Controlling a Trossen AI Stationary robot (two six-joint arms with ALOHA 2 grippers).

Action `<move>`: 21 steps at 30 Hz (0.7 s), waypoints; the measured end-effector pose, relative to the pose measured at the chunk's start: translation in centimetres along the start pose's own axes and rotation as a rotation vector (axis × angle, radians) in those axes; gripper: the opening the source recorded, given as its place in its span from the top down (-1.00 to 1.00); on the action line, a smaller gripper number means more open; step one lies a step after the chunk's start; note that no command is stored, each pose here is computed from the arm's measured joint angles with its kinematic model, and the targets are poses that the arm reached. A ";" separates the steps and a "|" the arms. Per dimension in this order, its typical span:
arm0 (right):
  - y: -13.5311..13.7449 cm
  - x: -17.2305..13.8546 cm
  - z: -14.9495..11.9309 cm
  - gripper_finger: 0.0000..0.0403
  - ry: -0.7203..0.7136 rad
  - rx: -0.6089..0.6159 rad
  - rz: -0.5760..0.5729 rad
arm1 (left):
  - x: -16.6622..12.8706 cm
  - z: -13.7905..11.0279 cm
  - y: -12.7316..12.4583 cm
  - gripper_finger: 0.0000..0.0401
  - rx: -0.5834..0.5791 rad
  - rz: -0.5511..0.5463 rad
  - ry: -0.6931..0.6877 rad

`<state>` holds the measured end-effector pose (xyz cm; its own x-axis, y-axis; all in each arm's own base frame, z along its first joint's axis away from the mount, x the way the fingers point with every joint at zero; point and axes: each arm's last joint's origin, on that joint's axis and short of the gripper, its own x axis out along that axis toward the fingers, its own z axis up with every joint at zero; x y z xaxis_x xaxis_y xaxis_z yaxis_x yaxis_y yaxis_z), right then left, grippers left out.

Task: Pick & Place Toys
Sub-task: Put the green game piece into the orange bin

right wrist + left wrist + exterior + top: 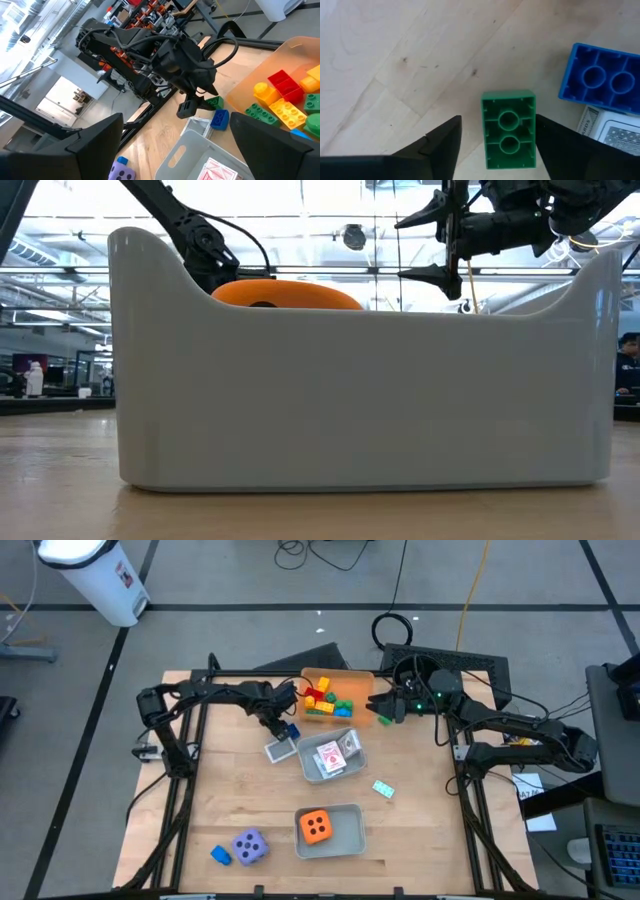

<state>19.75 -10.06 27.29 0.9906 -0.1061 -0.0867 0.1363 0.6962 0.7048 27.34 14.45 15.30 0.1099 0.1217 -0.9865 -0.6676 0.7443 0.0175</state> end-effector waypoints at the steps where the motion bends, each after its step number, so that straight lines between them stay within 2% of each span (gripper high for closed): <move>1: 0.0 0.0 0.0 -0.79 0.000 0.000 0.000 | 0.0 0.0 0.1 -0.18 -0.003 -0.010 0.002; 12: 0.0 0.0 0.0 -0.79 0.000 -0.004 0.000 | -0.1 0.1 0.3 0.35 -0.016 -0.030 0.004; 17: 0.0 0.0 0.0 -0.79 0.000 -0.002 0.000 | -0.1 0.1 0.3 0.36 -0.039 -0.069 0.014; 21: 0.0 0.0 0.0 -0.79 0.000 -0.002 0.001 | -0.8 0.0 0.7 0.26 -0.057 -0.129 0.022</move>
<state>19.75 -10.06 27.30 0.9907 -0.1054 -0.0861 0.1354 0.6975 0.7036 26.79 14.83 16.14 0.1815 0.0122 -0.9833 -0.6901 0.7140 -0.1185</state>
